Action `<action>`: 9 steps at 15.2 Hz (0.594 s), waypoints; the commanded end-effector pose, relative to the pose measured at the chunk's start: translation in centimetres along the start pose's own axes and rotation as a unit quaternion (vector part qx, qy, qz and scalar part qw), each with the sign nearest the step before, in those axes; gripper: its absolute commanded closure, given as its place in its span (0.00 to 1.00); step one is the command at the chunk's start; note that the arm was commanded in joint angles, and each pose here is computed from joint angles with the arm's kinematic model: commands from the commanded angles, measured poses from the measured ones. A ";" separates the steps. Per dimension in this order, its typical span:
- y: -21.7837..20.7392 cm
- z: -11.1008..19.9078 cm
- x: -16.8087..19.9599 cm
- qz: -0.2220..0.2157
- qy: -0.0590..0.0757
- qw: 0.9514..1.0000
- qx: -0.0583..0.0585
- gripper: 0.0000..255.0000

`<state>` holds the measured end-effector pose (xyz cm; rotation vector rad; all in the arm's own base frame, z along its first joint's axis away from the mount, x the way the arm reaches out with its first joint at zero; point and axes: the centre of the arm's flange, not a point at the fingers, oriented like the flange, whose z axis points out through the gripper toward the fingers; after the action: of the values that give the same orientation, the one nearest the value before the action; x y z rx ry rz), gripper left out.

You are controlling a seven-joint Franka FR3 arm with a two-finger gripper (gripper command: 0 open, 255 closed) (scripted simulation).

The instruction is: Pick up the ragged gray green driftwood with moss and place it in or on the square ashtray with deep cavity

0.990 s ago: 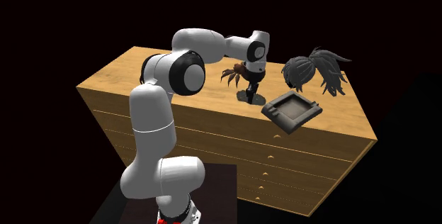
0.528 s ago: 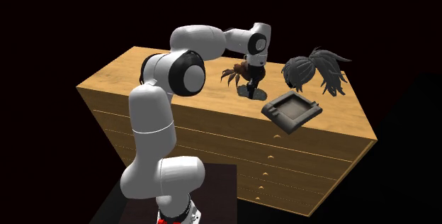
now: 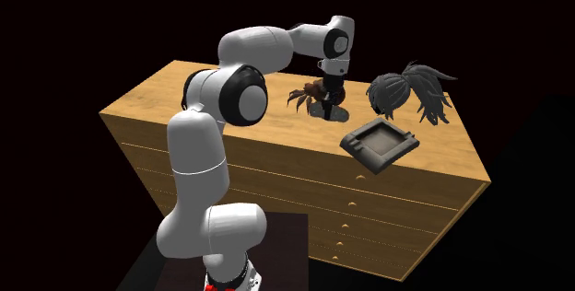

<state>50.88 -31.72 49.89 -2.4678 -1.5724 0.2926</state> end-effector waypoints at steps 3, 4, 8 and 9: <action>-0.6 -2.0 -0.2 0.000 0.000 1.000 0.000 1.00; -0.7 -2.5 -0.2 0.000 0.000 1.000 0.000 1.00; -0.9 -3.7 -1.6 0.000 0.000 1.000 0.000 1.00; -0.6 -3.7 -2.9 0.000 0.000 1.000 0.000 1.00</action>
<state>50.30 -33.29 53.63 -2.4685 -1.5719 0.2921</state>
